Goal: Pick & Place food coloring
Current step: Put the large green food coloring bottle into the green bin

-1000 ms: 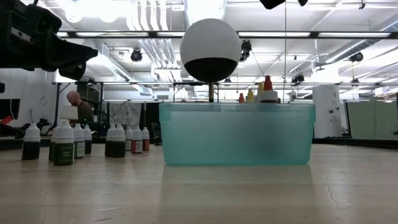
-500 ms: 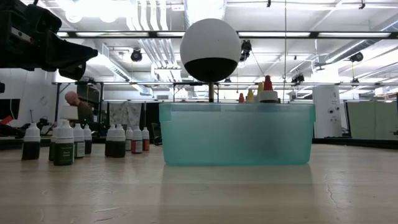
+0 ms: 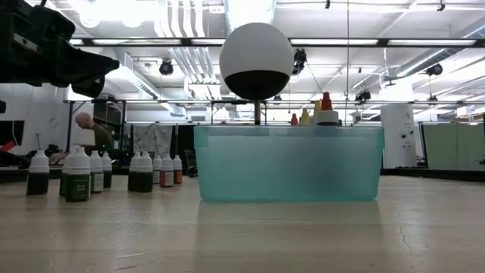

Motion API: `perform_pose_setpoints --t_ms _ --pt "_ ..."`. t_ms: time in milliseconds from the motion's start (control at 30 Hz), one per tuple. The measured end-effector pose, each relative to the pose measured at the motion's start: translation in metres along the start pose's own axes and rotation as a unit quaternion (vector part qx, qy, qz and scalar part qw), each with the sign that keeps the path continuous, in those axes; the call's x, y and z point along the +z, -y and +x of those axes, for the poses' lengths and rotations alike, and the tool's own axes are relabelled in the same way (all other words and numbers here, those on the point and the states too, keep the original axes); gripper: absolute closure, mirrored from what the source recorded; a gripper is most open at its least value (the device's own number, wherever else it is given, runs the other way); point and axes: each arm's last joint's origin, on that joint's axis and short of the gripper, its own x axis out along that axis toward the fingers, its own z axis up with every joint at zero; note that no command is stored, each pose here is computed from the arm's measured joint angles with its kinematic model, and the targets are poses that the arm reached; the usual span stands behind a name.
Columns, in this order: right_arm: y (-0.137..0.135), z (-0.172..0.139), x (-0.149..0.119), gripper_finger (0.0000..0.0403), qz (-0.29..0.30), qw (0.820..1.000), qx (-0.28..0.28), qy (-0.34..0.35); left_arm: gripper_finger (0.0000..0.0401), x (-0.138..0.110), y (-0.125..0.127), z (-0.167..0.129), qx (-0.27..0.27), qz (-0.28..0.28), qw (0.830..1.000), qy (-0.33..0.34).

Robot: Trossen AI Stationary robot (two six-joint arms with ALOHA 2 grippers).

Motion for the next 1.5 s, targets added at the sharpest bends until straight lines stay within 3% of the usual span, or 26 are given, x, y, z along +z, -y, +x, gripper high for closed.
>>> perform_pose_setpoints --t_ms 433,700,833,1100,1500 --pt "-0.021 0.022 0.007 0.0394 0.032 0.998 0.036 -0.032 0.0401 0.000 0.000 0.000 0.000 0.000 1.000 0.000" --pt "-0.025 0.052 -0.010 0.0394 0.055 0.993 0.052 -0.091 0.0401 0.000 0.000 0.000 0.000 0.000 1.000 0.000" --pt "-0.025 0.062 -0.022 0.0394 0.065 0.989 0.030 -0.127 0.0401 0.000 0.000 0.000 0.000 0.000 1.000 0.000" --pt "-0.025 0.061 -0.028 0.0394 0.064 0.988 0.008 -0.138 0.0401 0.000 0.000 0.000 0.000 0.000 1.000 0.000" --pt "-0.019 0.052 -0.017 0.0394 0.076 0.990 -0.002 -0.116 0.0401 0.000 0.000 0.000 0.000 0.000 1.000 0.000"
